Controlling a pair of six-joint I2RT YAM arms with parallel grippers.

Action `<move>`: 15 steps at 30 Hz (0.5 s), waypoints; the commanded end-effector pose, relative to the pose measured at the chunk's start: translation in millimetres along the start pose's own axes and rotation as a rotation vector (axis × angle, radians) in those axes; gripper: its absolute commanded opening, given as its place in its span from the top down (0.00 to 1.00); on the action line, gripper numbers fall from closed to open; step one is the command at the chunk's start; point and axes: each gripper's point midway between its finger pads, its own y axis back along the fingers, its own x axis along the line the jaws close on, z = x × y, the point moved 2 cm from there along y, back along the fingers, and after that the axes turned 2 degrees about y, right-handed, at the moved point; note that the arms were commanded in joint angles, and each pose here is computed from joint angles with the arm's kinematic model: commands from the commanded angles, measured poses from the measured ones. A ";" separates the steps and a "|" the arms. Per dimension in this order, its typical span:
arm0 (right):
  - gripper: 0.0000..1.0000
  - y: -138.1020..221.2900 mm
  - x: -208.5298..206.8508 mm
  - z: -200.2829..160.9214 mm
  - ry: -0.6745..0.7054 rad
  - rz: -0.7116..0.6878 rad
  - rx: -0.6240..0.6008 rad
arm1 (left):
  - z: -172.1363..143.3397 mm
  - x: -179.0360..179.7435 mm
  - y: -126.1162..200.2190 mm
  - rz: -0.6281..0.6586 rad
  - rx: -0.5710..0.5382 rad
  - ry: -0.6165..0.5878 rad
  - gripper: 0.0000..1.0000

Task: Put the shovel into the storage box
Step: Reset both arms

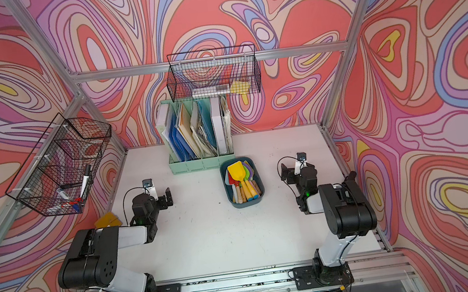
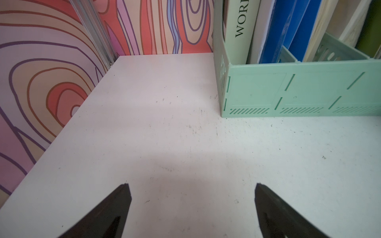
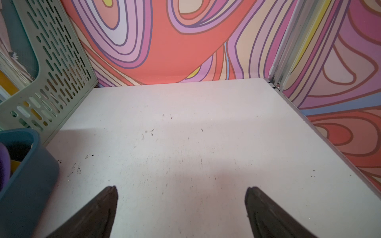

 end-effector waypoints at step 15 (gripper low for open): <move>0.02 1.1 0.0 -3.9 -0.007 0.009 0.014 | -0.7 -2.1 0.4 -0.015 0.005 0.005 0.01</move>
